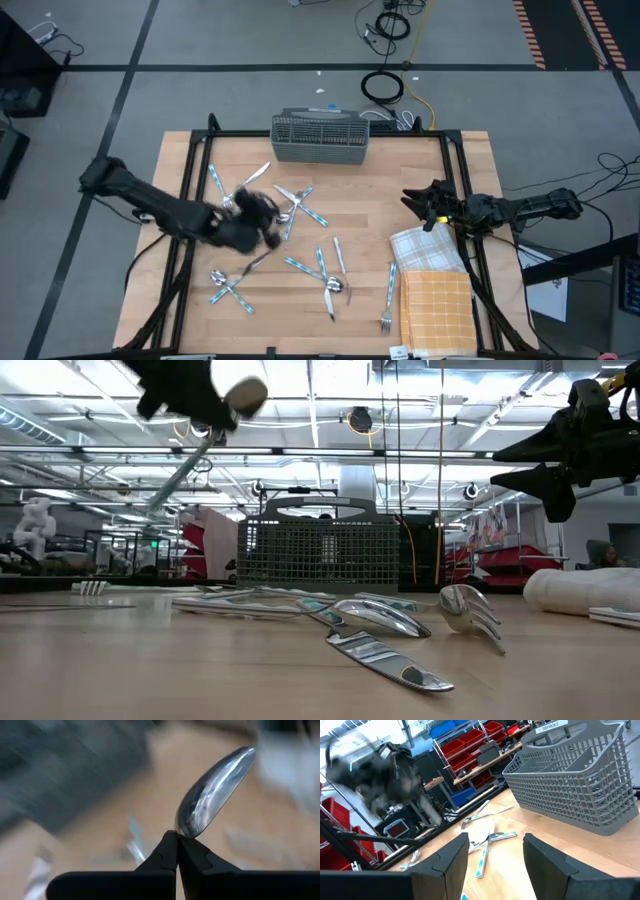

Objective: Sort silverware
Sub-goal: Put the bottom middle blue spoon into the gray silverware basket

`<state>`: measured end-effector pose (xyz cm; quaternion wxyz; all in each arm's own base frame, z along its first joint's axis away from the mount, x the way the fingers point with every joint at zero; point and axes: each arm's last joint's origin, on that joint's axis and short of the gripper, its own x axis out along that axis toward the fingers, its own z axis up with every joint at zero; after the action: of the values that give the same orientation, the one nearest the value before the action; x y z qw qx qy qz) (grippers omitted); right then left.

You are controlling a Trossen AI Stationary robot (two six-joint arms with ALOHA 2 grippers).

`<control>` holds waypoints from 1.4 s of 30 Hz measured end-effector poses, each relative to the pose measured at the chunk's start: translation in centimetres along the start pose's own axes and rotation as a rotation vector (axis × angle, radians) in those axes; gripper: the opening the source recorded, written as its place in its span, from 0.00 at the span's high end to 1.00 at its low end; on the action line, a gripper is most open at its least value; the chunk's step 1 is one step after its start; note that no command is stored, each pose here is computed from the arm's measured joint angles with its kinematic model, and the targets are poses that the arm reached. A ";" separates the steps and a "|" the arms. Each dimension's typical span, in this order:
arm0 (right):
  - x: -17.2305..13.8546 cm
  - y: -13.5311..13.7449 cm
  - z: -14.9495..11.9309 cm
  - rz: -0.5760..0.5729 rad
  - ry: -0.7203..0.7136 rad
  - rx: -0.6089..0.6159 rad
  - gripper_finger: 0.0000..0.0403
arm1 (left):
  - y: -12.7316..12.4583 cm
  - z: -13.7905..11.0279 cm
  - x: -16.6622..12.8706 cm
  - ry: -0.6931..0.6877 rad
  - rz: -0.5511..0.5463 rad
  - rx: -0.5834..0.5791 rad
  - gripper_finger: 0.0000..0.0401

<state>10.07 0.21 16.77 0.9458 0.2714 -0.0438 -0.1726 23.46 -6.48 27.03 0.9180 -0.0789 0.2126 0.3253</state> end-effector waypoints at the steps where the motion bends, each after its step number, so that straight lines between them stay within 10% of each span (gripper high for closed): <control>1: 0.0 0.0 0.0 -0.001 0.001 -0.001 0.56 | 0.9 1.2 -0.2 -0.080 0.050 -0.030 0.99; 6: 0.0 0.0 0.0 -0.008 0.000 -0.010 0.56 | 5.6 6.0 -0.6 -0.331 0.235 -0.151 0.99; 11: 0.0 0.0 -0.1 -0.011 0.001 -0.013 0.56 | 8.9 9.1 0.9 -0.521 0.170 -0.132 0.99; 21: 0.0 0.0 -0.1 -0.012 0.001 -0.004 0.56 | 13.7 9.1 6.3 -0.780 0.116 -0.184 0.99; 42: 0.0 0.0 -0.1 -0.011 0.001 0.047 0.56 | 17.7 3.4 16.5 -0.544 0.184 -0.255 0.99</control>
<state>10.11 0.19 16.70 0.9382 0.2938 -0.0460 -0.1768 24.90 17.53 22.70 0.8907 -0.0842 -0.0770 0.4401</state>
